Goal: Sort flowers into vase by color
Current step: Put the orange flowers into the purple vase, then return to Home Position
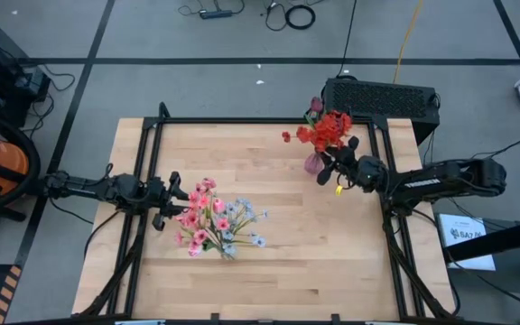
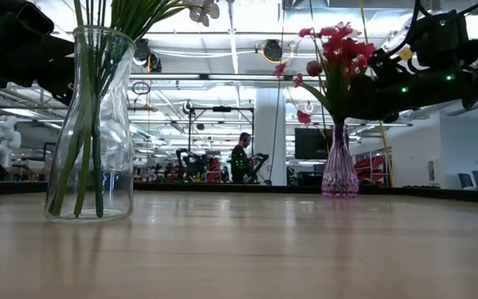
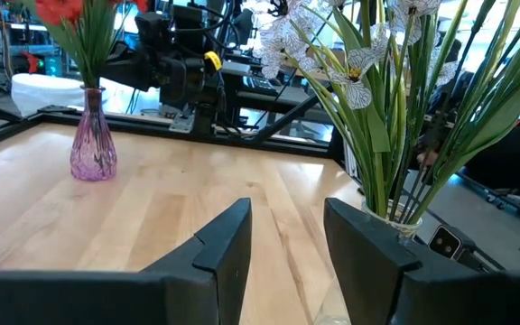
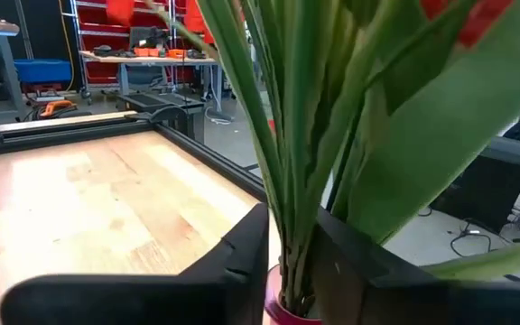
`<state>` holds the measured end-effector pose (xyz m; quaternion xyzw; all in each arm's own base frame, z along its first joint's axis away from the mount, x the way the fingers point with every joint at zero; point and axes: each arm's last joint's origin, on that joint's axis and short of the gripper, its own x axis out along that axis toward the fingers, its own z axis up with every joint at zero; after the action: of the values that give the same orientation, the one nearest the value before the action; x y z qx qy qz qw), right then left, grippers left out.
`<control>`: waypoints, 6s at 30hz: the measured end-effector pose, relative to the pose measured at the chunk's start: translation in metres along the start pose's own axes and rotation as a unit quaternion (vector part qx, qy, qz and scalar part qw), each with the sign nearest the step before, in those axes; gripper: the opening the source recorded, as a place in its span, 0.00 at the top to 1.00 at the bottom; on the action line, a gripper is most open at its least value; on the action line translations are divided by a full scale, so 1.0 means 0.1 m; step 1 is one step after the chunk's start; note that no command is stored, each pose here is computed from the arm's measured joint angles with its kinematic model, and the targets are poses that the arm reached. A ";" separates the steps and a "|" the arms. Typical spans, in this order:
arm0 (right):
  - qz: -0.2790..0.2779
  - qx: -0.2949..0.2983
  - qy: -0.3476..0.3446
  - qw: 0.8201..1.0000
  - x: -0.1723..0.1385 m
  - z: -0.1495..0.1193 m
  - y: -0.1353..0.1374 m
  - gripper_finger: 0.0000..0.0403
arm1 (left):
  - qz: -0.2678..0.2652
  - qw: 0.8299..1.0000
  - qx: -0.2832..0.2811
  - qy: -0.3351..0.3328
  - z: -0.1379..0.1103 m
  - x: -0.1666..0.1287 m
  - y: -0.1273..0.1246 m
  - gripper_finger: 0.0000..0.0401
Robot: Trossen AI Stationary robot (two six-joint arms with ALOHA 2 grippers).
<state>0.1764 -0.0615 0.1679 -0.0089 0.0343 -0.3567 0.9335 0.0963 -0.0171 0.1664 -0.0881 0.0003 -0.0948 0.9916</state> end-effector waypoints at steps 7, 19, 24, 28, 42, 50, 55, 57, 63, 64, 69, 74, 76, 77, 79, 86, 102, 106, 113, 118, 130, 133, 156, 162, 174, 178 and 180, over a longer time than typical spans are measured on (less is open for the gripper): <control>0.011 -0.003 0.004 1.000 -0.05 0.02 0.02 0.79 | 0.000 1.000 0.000 0.000 0.00 0.00 0.00 0.63; 0.015 -0.068 0.159 0.985 0.04 0.39 0.10 0.79 | 0.000 1.000 0.000 0.000 0.00 0.00 0.00 0.63; 0.018 -0.079 0.203 0.976 0.05 0.55 0.11 0.79 | 0.000 1.000 0.000 0.000 0.00 0.00 0.00 0.63; 0.013 -0.056 0.208 0.976 0.06 0.65 0.11 0.79 | 0.000 1.000 0.000 0.000 0.00 0.00 0.00 0.63; 0.047 -0.001 0.222 0.974 -0.04 0.72 0.10 0.79 | 0.000 1.000 0.000 0.000 0.00 0.00 0.00 0.63; 0.061 0.001 0.234 0.970 -0.16 0.74 0.04 0.79 | 0.000 1.000 0.000 0.000 0.00 0.00 0.00 0.63; 0.077 0.001 0.235 0.969 -0.18 0.76 0.04 0.79 | 0.000 1.000 0.000 0.000 0.00 0.00 0.00 0.63; 0.061 0.014 0.236 0.970 -0.18 0.75 0.03 0.80 | 0.000 1.000 0.000 0.000 0.00 0.00 0.00 0.63; 0.057 0.011 0.239 0.969 -0.20 0.75 0.02 0.83 | 0.000 1.000 0.000 0.000 0.00 0.00 0.00 0.63; 0.057 0.017 0.240 0.969 -0.21 0.75 0.01 0.83 | 0.000 1.000 0.000 0.000 0.00 0.00 0.00 0.63; 0.051 0.028 0.248 0.967 -0.23 0.78 0.00 0.86 | 0.000 1.000 0.000 0.000 0.00 0.00 0.00 0.63; 0.051 0.023 0.251 0.966 -0.25 0.92 -0.01 0.88 | 0.000 1.000 0.000 0.000 0.00 0.00 0.00 0.63; 0.062 0.014 0.250 0.966 -0.25 0.96 -0.01 0.88 | 0.000 1.000 0.000 0.000 0.00 0.00 0.00 0.63; 0.063 0.009 0.255 0.965 -0.26 0.98 -0.02 0.88 | 0.000 1.000 0.000 0.000 0.00 0.00 0.00 0.63; 0.064 0.014 0.261 0.963 -0.27 1.01 -0.02 0.88 | 0.000 1.000 0.000 0.000 0.00 0.00 0.00 0.63; 0.051 -0.003 0.316 0.947 -0.26 0.89 -0.01 0.88 | 0.000 1.000 0.000 0.000 0.00 0.00 0.00 0.63; 0.083 0.001 0.353 0.932 -0.32 0.85 -0.02 0.52 | 0.000 1.000 0.000 0.000 0.00 0.00 0.00 0.63; 0.085 0.005 0.344 0.935 -0.39 0.88 -0.06 0.50 | 0.000 1.000 0.000 0.000 0.00 0.00 0.00 0.63; 0.073 0.004 0.385 0.920 -0.57 0.85 -0.15 0.50 | 0.000 1.000 0.000 0.000 0.00 0.00 0.00 0.63; 0.128 0.022 0.394 0.910 -0.63 0.86 -0.15 0.52 | 0.000 1.000 0.000 0.000 0.00 0.00 0.00 0.63; 0.296 0.072 0.305 0.902 -0.81 1.08 -0.06 0.75 | 0.000 1.000 0.000 0.000 0.00 0.00 0.00 0.63; 0.312 0.066 0.291 0.902 -0.89 1.11 -0.05 0.88 | 0.000 1.000 0.000 0.000 0.00 0.00 0.00 0.63; 0.383 0.043 0.076 0.920 -0.83 0.13 0.18 1.00 | 0.000 1.000 0.000 0.000 0.00 0.00 0.00 0.63; 0.376 0.065 0.018 0.924 -0.88 0.03 0.11 1.00 | 0.000 1.000 0.000 0.000 0.00 0.00 0.00 0.63; 0.341 0.068 -0.020 0.937 -0.94 -0.03 0.02 1.00 | 0.000 1.000 0.000 0.000 0.00 0.00 0.00 0.63; 0.339 0.062 -0.006 0.939 -0.94 -0.05 0.02 1.00 | 0.000 1.000 0.000 0.000 0.00 0.00 0.00 0.63; 0.339 0.057 0.003 0.939 -0.93 -0.07 0.02 1.00 | 0.000 1.000 0.000 0.000 0.00 0.00 0.00 0.63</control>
<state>0.1078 0.0024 0.1658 0.0581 0.0179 -0.0207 0.9979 0.0963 -0.0171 0.1663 -0.0879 0.0001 -0.0948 0.9916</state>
